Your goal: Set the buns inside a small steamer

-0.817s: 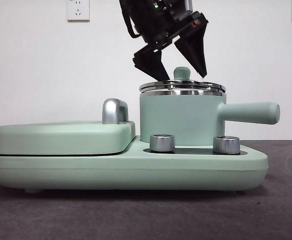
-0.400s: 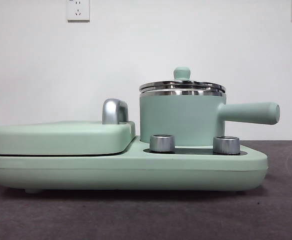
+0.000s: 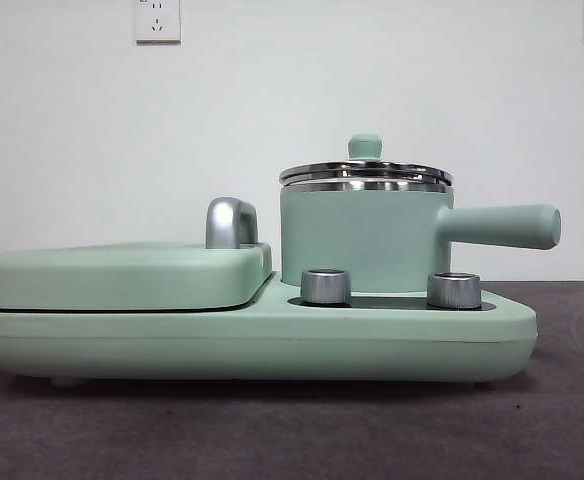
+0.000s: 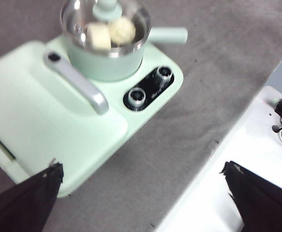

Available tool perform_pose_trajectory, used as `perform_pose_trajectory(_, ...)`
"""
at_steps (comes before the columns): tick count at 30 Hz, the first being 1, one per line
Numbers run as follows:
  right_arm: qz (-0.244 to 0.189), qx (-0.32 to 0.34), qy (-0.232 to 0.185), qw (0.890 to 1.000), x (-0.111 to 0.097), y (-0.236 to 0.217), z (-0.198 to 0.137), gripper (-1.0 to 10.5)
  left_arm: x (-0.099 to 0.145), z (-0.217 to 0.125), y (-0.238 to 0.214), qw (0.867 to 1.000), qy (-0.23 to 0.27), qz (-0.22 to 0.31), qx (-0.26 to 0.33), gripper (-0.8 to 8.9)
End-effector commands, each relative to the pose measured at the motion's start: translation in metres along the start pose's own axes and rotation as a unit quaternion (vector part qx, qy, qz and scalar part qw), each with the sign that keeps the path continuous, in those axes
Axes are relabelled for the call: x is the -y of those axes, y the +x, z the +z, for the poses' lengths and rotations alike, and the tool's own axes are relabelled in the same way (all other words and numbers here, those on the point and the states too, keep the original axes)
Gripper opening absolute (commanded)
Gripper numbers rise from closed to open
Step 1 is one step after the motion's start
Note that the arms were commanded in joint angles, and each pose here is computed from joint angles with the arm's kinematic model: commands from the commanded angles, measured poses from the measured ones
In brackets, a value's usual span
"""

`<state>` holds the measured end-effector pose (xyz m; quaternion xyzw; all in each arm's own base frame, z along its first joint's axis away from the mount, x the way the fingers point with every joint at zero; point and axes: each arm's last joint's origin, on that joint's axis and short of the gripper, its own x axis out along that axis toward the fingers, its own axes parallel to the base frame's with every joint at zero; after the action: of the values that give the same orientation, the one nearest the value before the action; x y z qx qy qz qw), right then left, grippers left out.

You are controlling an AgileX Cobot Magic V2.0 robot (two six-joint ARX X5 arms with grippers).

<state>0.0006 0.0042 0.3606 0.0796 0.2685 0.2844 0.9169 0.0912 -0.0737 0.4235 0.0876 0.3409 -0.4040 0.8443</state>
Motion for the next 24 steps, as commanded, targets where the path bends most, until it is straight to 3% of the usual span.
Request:
perform_pose_trajectory(1,0.006,0.007,-0.012,1.0,-0.001,-0.001,0.002,5.1,0.002,-0.018,-0.001,0.999,-0.037,-0.001,0.029,6.84)
perform_pose_trajectory(5,0.009,0.017,-0.022,1.0,-0.001,-0.001,0.004,4.2,0.002,-0.047,0.004,0.996,-0.055,-0.003,0.064,6.76)
perform_pose_trajectory(7,0.01,0.019,-0.022,1.0,-0.002,-0.001,0.005,2.0,0.001,-0.057,0.008,0.995,-0.052,-0.003,0.079,5.83)
perform_pose_trajectory(8,0.009,0.019,-0.022,1.0,-0.002,-0.001,0.005,0.6,0.001,-0.063,0.012,0.995,-0.052,-0.003,0.082,3.69)
perform_pose_trajectory(9,0.009,0.019,-0.023,1.0,-0.002,-0.001,0.005,0.0,0.0,-0.067,0.014,0.995,-0.051,-0.003,0.082,1.51)
perform_pose_trajectory(10,0.009,0.019,-0.024,0.999,-0.002,-0.001,0.005,0.2,0.0,-0.07,0.016,0.995,-0.051,-0.003,0.08,-0.31)
perform_pose_trajectory(11,0.009,0.019,-0.025,0.999,-0.002,-0.001,0.005,0.2,0.0,-0.073,0.018,0.996,-0.052,-0.003,0.076,0.58)
perform_pose_trajectory(24,0.004,0.021,-0.024,0.999,-0.001,-0.001,0.005,0.2,-0.001,-0.079,0.02,0.997,-0.059,-0.002,0.053,0.59)
